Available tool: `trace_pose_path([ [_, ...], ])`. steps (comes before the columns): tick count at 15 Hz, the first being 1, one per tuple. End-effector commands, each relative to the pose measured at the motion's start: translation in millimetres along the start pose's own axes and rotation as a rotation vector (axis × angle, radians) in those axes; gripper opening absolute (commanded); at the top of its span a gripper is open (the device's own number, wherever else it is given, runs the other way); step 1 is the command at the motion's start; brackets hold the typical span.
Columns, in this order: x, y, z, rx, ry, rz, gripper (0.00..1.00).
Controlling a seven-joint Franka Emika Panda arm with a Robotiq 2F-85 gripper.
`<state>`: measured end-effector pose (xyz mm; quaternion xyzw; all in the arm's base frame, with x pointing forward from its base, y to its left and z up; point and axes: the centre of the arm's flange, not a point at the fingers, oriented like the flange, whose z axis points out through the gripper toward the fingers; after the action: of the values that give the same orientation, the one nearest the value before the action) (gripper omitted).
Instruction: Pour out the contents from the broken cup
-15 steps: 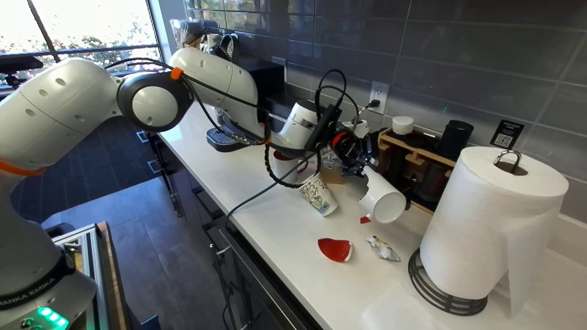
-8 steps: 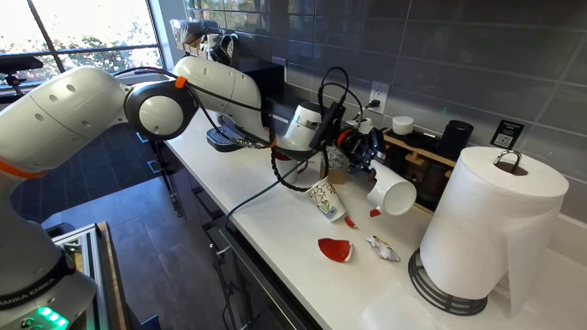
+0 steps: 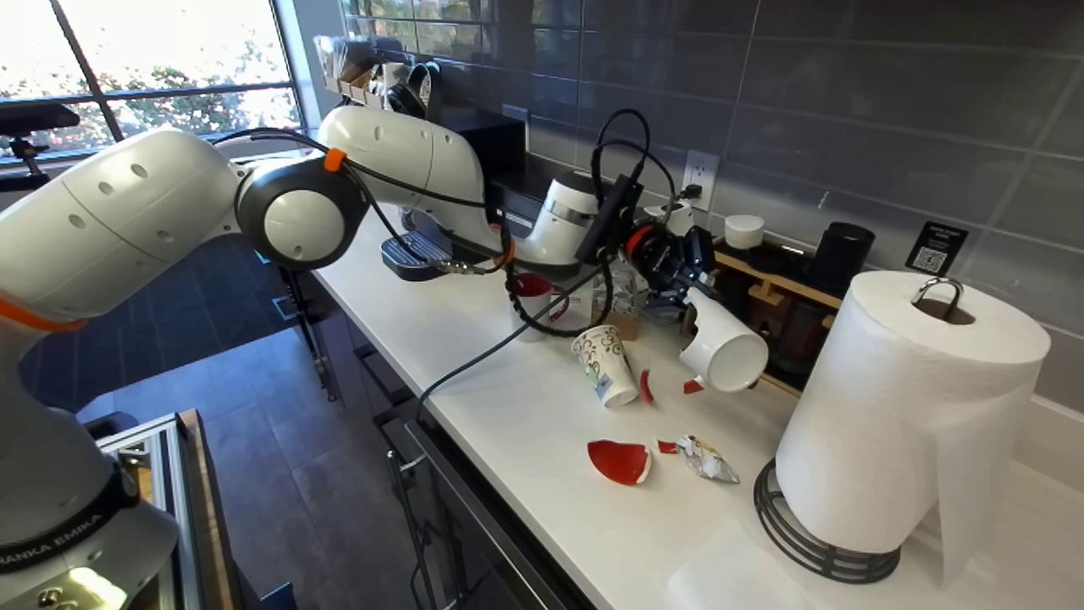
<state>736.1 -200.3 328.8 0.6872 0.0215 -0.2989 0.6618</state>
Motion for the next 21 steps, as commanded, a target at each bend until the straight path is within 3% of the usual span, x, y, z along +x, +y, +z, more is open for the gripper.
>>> trace_pose_path([
  [1, -0.5, 40.6, -0.3, 0.196, 0.045, 0.014, 0.03],
  [13, -22.3, 91.2, 36.3, 0.825, 0.197, 0.039, 0.03],
  [21, -25.7, 96.0, 68.6, 1.228, 0.331, 0.084, 0.03],
])
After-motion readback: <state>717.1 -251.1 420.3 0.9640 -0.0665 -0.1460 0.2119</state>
